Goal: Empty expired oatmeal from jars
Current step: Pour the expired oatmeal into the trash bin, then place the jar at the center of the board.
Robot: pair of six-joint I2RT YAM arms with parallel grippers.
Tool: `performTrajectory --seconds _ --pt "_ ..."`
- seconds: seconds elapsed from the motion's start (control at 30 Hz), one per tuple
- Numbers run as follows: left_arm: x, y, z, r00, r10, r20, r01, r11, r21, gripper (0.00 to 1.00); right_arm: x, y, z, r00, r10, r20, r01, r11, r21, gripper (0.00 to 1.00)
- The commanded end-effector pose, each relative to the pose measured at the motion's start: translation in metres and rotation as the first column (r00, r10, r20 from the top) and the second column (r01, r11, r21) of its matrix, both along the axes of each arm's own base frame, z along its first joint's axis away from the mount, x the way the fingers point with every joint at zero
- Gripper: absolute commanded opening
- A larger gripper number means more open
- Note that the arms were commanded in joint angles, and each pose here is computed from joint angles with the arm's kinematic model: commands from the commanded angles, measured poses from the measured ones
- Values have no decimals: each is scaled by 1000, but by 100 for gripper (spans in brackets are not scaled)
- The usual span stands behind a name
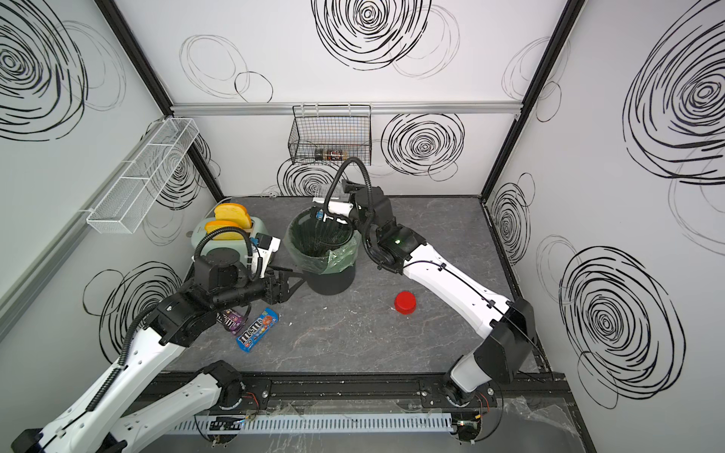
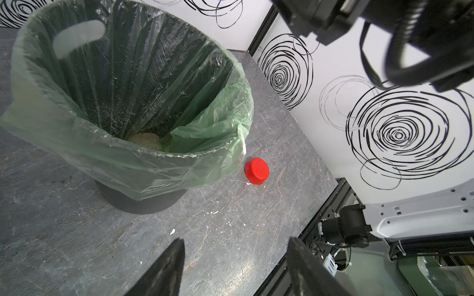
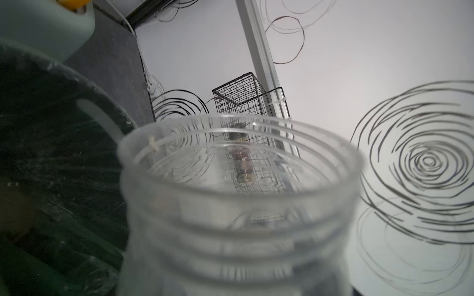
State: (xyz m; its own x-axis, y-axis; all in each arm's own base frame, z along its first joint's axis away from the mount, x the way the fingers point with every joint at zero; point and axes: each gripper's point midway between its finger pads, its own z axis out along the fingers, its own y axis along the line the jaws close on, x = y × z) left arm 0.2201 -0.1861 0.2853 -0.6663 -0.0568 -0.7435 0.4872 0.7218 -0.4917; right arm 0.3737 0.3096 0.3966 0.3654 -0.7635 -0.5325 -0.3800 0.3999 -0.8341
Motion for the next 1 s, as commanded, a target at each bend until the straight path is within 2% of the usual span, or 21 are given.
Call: performTrajectory --seconds 0.0,0.07,0.17,0.3,0.43,0.53,0.6,0.8,0.97 --pt "4 -3 10 999 3 35 -2 1000 -30 68 -19 -20 35 986 59 -158 7 920 392 49" --pt "3 -4 10 999 4 34 -3 1000 -25 68 -22 -37 41 973 105 -206 17 857 516 49" --pt "2 -3 8 999 7 34 -6 1000 -19 68 -33 -55 51 957 206 -205 -27 765 644 49" --pt "1 -6 7 999 3 34 -2 1000 -20 68 -36 -71 59 935 257 -244 -2 692 721 49" --pt "1 -10 8 999 -5 41 5 1000 -18 68 -40 -104 60 912 312 -265 59 539 840 49" --pt "0 -14 7 999 -16 39 17 1000 -14 68 -48 -130 46 911 317 -262 106 435 894 48" --pt "-1 -17 7 999 -25 42 26 1000 -12 68 -52 -142 25 918 276 -286 154 418 895 48" --pt "-7 -25 2 999 -32 27 32 999 -6 68 -80 -159 -37 930 203 -308 197 432 880 48" --pt "-17 -31 -6 999 -40 33 40 999 9 68 -107 -148 -87 943 173 -286 173 480 860 48"
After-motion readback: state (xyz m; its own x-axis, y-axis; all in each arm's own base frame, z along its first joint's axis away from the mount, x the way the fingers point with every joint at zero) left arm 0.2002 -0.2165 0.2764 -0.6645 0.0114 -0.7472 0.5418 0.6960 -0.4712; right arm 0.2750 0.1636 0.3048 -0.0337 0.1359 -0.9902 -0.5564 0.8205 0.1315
